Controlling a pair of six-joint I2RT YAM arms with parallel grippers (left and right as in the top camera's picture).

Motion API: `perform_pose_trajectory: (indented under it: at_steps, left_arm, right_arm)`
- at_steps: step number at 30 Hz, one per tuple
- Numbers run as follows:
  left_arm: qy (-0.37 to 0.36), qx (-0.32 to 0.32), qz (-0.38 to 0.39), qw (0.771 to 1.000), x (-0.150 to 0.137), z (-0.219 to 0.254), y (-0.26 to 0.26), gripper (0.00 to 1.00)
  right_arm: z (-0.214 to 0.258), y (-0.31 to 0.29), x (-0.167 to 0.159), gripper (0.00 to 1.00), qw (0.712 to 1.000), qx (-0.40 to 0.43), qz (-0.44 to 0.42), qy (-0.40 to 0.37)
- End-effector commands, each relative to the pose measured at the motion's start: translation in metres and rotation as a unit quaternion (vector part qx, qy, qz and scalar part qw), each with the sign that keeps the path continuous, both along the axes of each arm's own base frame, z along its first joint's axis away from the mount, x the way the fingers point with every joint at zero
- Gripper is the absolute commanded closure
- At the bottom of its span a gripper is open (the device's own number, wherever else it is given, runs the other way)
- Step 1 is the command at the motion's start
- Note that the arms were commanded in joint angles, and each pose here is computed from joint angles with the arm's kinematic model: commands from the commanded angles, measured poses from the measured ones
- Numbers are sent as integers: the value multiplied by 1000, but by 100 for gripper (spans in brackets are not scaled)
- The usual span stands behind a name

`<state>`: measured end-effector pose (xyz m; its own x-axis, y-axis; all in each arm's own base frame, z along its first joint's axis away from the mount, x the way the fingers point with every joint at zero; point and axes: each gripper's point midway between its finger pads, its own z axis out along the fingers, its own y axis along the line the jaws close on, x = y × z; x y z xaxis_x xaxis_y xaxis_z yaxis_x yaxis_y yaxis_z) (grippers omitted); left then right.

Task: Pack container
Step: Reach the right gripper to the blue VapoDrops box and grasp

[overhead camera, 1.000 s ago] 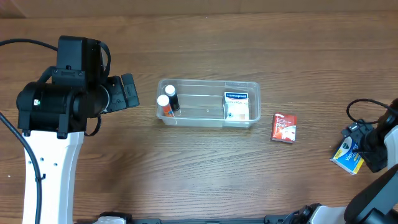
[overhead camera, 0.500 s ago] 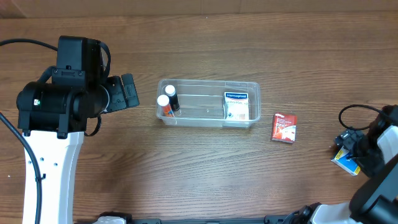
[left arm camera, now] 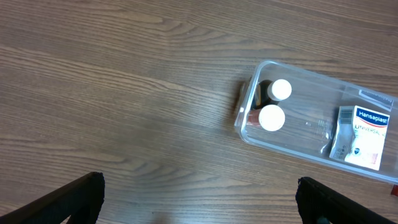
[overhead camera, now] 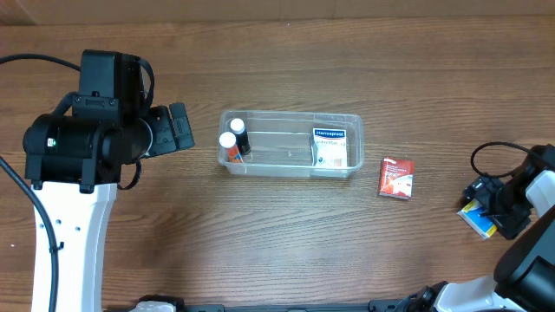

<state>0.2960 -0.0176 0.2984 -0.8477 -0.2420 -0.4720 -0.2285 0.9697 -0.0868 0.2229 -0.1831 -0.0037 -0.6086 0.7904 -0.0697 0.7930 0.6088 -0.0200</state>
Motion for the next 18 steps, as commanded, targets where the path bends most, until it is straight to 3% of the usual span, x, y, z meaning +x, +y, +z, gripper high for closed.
perform_pose_trajectory:
  at_steps: [1, 18]
  left_arm:
    - [4, 1, -4, 1000, 0, -2, 0, 0]
    - [5, 1, -5, 1000, -1, -2, 0, 0]
  right_arm:
    - [-23, 11, -13, 12, 999, 24, 4, 33]
    - [-16, 7, -5, 33, 999, 24, 0, 22]
